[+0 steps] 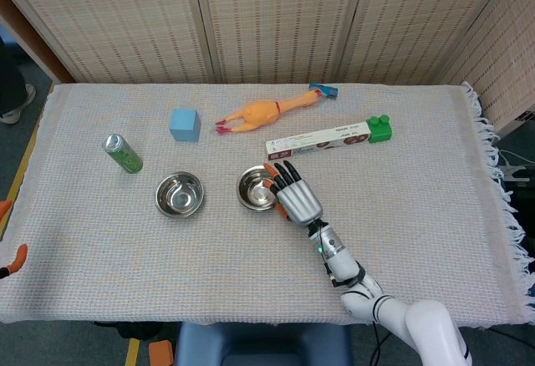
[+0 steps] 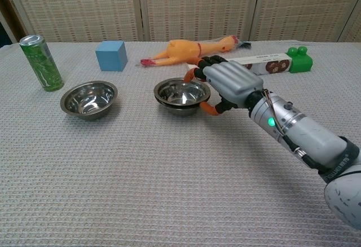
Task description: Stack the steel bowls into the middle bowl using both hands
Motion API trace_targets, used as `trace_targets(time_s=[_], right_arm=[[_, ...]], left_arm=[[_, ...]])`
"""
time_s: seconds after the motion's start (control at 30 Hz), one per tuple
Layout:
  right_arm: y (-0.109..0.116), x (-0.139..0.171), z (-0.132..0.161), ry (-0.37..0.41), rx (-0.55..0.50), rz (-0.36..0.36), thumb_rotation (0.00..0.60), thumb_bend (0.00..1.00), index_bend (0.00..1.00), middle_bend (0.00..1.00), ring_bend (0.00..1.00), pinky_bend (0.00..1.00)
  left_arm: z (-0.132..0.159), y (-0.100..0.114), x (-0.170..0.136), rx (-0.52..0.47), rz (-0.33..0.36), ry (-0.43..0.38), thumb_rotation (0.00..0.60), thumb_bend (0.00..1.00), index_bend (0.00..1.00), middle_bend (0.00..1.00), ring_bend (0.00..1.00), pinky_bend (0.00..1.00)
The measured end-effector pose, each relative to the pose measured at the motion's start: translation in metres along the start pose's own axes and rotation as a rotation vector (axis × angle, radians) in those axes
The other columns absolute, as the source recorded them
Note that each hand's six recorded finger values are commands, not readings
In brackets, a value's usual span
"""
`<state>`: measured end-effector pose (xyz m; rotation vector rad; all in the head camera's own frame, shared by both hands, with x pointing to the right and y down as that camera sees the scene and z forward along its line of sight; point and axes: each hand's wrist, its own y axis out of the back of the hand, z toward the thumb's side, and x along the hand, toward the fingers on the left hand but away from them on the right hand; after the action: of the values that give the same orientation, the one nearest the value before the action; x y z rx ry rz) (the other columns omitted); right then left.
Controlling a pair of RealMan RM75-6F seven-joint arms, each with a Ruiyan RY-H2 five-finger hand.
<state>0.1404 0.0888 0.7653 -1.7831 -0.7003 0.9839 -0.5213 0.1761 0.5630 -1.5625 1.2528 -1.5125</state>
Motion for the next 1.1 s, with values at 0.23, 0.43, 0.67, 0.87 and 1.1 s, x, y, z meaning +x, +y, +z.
trace_targets(time_s=[0.23,0.43,0.67,0.87,1.1], right_arm=[[0.015,0.019,-0.018,-0.006,-0.026,-0.032,0.6,0.18,0.0,0.0,0.0,0.0],[0.052,0.063,-0.056,-0.049,-0.029,-0.101,0.6,0.18,0.0,0.0,0.0,0.0],[0.112,0.156,-0.124,-0.221,-0.005,-0.129,0.6,0.18,0.0,0.0,0.0,0.0],[0.138,0.239,-0.167,-0.394,0.04,-0.128,0.6,0.18,0.0,0.0,0.0,0.0],[0.147,0.259,-0.178,-0.418,0.036,-0.136,0.6,0.18,0.0,0.0,0.0,0.0]], left_arm=[[0.005,0.0,0.0,0.011,0.018,-0.018,0.6,0.45,0.0,0.04,0.05,0.23],[0.021,-0.01,0.003,0.028,0.034,-0.072,0.6,0.45,0.0,0.22,0.24,0.4],[0.051,-0.033,0.019,0.146,-0.014,-0.124,0.6,0.45,0.0,0.72,0.8,0.91],[0.104,-0.074,0.049,0.308,-0.082,-0.204,0.6,0.44,0.04,0.94,0.99,1.0],[0.183,-0.159,0.069,0.388,-0.174,-0.326,0.6,0.42,0.11,1.0,1.0,1.0]])
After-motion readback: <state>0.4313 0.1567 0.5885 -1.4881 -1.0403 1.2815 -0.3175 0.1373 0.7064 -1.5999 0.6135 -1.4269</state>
